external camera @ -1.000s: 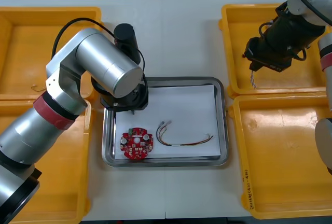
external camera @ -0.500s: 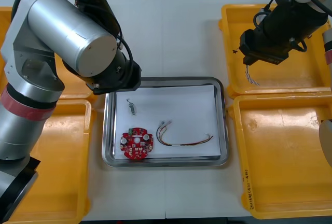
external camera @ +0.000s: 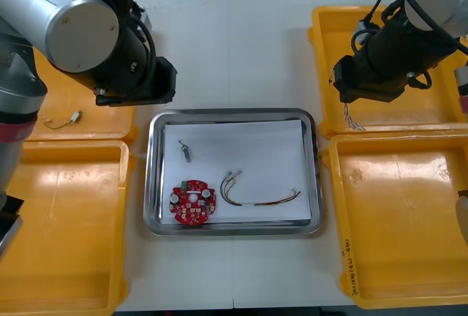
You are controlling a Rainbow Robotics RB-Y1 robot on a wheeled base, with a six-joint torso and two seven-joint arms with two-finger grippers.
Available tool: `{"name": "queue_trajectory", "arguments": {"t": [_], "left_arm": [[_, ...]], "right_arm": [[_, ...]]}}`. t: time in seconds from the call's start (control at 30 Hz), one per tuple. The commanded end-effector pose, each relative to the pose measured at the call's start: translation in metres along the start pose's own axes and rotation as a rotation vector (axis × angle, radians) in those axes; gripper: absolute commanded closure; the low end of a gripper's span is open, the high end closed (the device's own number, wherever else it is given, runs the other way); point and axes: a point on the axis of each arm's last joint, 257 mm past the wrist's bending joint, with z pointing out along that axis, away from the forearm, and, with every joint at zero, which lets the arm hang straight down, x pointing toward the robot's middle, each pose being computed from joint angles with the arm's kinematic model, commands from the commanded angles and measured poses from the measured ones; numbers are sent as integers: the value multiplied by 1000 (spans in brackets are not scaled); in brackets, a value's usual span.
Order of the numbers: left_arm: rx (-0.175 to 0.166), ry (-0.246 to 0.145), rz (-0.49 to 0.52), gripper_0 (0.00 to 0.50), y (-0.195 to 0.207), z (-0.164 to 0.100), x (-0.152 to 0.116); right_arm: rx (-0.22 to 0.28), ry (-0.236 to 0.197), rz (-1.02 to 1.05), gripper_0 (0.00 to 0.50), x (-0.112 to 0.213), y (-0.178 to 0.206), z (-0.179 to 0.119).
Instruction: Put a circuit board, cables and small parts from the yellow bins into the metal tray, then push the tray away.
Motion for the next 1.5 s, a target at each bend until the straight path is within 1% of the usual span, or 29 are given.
{"name": "queue_trajectory", "arguments": {"t": [0.03,0.07,0.17,0.3,0.43,0.47,0.57,0.77,0.9,0.97,1.1,1.17,1.27,1.43,1.5], "left_arm": [[-38,-50,37,0,33,-32,-38],[-41,-43,30,0,40,-34,-40],[-53,-38,16,0,59,-39,-47],[-73,-27,27,0,82,-41,-53],[-105,-10,49,0,110,-43,-57],[-117,-2,58,0,118,-44,-57],[-134,18,71,0,137,-45,-57],[-156,65,116,0,166,-46,-54],[-161,93,147,0,184,-45,-52],[-164,94,165,0,190,-43,-54],[-159,95,211,0,202,-39,-59],[-155,93,231,0,205,-36,-61],[-144,88,260,0,210,-31,-64],[-137,97,317,0,219,-23,-64],[-132,101,350,0,224,-19,-65]], "right_arm": [[27,-18,-85,500,6,-5,-11],[27,-13,-84,500,8,-4,-12],[31,-8,-96,500,12,0,-15],[36,-21,-141,500,15,11,-17],[36,-37,-217,500,17,24,-20],[37,-37,-255,500,19,29,-20],[40,-39,-335,500,24,37,-19],[40,-39,-464,500,39,59,-16],[48,-30,-557,500,53,71,-10],[55,-27,-624,500,59,75,-8],[78,-33,-760,500,68,86,-1],[81,-38,-809,500,72,93,3],[80,-60,-888,500,74,107,10],[80,-97,-1001,500,77,128,23],[68,-117,-1034,500,79,138,28]]}}
